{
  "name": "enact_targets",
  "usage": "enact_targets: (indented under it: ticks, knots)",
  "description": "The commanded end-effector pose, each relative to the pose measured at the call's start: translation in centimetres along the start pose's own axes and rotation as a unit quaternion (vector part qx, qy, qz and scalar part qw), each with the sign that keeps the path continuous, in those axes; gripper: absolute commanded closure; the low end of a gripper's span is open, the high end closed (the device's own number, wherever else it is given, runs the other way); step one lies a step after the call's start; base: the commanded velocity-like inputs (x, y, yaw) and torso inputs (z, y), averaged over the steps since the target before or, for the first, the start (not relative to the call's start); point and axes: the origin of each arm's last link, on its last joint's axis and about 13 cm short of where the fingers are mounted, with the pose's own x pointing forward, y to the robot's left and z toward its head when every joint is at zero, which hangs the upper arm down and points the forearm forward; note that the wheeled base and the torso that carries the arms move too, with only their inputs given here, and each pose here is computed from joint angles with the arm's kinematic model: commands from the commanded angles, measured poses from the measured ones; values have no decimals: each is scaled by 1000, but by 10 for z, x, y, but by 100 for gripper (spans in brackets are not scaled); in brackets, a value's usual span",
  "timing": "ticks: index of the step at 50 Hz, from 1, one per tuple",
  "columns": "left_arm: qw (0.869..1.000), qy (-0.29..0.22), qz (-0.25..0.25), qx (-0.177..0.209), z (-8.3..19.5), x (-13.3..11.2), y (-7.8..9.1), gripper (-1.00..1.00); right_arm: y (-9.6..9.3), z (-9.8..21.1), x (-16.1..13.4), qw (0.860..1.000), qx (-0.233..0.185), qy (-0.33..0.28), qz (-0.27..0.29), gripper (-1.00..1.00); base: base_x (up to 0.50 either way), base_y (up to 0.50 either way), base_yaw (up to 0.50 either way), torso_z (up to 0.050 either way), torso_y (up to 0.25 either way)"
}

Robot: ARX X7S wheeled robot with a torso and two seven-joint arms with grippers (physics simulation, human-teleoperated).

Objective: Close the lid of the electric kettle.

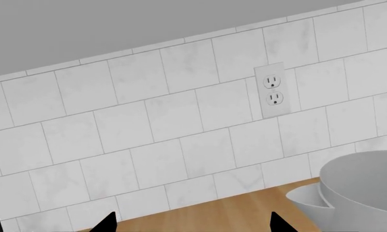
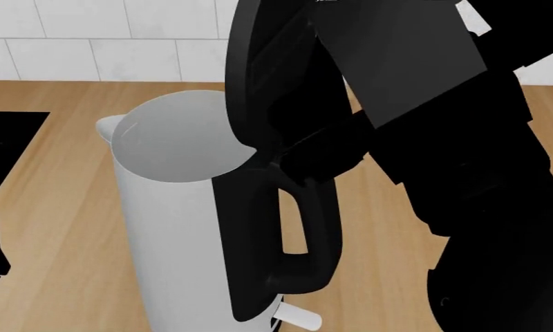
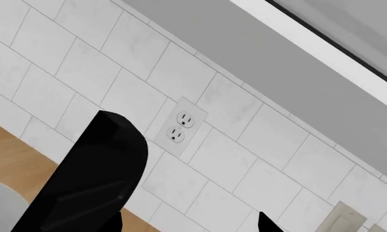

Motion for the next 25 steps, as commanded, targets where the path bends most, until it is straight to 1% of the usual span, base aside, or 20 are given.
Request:
enact_targets:
  ticks: [1,13,16,19,20,25]
  knots:
    - [1000,1,3,0,-1,-1,1,-100,5,6,8,1000,-5,-4,13,-100,0,0,0,0,0]
    - [1000,4,3,0,-4,-1,1,-100,2,18,12,999,-25,-10,20,-100,0,0,0,0,1]
    - [1000,0,8,6,-5,-1,2,-100,4,18,14,999,-25,-10,22,-100,0,0,0,0,0]
    - [1000,3,7,3,-5,-1,2,-100,5,18,15,999,-26,-8,23,-100,0,0,0,0,0]
    - [1000,-2,13,13,-5,-2,3,-100,5,19,16,999,-27,-9,24,-100,0,0,0,0,0]
    - [1000,0,12,8,-6,-3,3,-100,7,19,19,999,-24,-10,26,-100,0,0,0,0,0]
